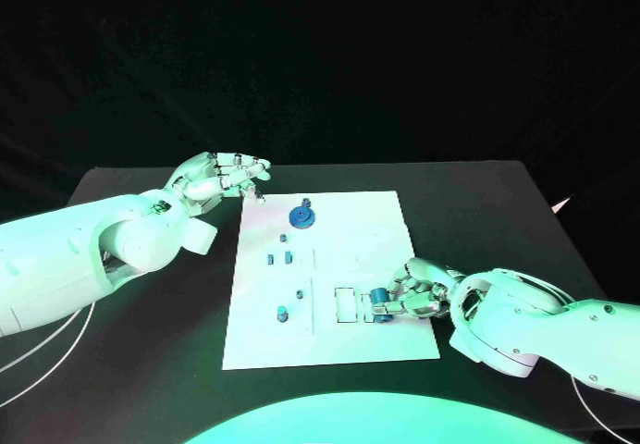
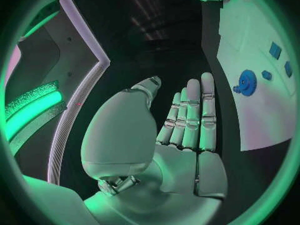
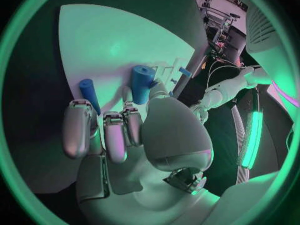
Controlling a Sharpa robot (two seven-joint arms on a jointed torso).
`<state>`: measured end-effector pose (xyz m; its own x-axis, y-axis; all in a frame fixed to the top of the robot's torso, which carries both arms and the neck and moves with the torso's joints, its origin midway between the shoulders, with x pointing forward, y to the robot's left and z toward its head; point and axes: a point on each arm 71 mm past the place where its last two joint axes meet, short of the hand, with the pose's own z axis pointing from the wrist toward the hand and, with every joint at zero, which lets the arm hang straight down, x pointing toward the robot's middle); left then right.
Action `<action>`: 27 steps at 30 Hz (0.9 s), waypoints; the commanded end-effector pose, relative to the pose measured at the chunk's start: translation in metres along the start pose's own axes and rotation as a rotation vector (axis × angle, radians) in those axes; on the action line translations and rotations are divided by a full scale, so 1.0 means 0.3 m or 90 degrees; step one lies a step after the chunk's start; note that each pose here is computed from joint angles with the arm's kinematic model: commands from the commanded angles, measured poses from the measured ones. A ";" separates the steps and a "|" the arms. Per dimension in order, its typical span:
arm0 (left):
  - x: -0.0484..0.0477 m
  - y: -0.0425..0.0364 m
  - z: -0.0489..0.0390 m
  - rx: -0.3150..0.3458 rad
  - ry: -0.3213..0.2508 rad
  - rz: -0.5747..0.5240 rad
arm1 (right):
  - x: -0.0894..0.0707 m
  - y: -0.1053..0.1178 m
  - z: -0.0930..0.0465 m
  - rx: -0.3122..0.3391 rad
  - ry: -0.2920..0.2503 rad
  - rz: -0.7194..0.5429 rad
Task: Assemble the parts on the task board
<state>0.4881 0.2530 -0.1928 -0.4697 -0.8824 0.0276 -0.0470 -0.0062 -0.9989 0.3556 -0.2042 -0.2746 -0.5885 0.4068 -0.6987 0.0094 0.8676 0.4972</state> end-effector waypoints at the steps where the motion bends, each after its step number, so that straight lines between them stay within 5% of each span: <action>1: 0.008 -0.001 0.001 0.001 0.012 -0.004 | 0.017 -0.020 -0.002 0.023 0.011 0.021; 15: 0.009 0.001 0.007 0.002 0.018 -0.006 | -0.039 -0.012 -0.038 0.058 0.034 0.169; 27: 0.011 0.002 0.007 0.003 0.021 -0.007 | -0.054 0.030 -0.051 0.045 0.044 0.184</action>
<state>0.4893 0.2517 -0.1942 -0.4792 -0.8771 0.0313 -0.0526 -0.0069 -0.9986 0.3541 -0.2089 -0.2507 -0.5997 0.6122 -0.5154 0.2278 0.7480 0.6234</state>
